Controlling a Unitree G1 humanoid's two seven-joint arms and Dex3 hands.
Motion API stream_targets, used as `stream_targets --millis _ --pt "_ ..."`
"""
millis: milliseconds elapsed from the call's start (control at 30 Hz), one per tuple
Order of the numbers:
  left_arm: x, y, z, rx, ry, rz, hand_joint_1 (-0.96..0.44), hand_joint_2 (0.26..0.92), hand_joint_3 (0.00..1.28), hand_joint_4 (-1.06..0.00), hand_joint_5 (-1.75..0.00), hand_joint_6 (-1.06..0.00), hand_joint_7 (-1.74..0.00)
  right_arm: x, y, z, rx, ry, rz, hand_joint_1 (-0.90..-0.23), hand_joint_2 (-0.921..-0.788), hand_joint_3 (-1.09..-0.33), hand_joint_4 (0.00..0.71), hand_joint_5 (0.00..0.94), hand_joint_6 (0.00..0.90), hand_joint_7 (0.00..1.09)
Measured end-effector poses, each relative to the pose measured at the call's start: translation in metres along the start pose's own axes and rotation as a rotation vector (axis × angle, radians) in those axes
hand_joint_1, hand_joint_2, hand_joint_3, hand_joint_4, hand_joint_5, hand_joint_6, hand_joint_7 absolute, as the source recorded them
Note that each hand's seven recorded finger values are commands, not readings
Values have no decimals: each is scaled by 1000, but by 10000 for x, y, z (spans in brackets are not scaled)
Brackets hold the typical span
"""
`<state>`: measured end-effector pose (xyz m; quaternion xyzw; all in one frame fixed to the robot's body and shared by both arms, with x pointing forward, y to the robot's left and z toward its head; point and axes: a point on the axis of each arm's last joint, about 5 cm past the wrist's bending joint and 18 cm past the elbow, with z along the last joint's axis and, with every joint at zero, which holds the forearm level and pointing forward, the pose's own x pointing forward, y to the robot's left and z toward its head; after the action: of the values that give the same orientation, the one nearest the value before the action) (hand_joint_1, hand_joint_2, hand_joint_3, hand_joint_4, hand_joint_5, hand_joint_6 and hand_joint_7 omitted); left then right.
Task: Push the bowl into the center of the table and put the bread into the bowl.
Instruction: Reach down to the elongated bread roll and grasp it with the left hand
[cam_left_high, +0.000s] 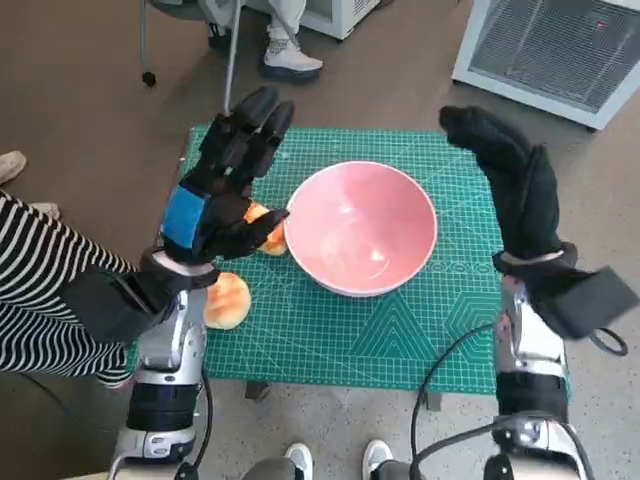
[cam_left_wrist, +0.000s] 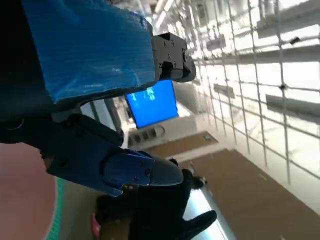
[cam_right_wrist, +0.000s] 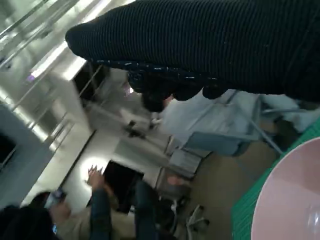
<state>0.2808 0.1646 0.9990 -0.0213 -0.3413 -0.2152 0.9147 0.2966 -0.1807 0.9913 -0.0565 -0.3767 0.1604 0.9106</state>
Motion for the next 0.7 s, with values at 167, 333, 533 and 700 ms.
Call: stream_targets --millis 167,333,533,700 --pt "57 -18 19 -4 -18 -25 -657 921 236 -180 0 0 -581 -10 12 30 -1 8 17 -837 -921 -759 206 5 32 602" --pt "103 -26 37 -3 -27 -38 -651 921 240 -178 0 1 -599 1 36 56 4 11 32 -839 -921 -752 209 6 28 617" --pt "131 -23 54 10 -30 -56 -646 921 239 -177 0 1 -607 -8 63 58 7 21 39 -840 -921 -752 209 5 22 627" --pt "141 -2 72 27 -30 -73 -632 919 232 -166 0 1 -592 -8 72 55 8 25 32 -841 -921 -753 209 5 16 633"
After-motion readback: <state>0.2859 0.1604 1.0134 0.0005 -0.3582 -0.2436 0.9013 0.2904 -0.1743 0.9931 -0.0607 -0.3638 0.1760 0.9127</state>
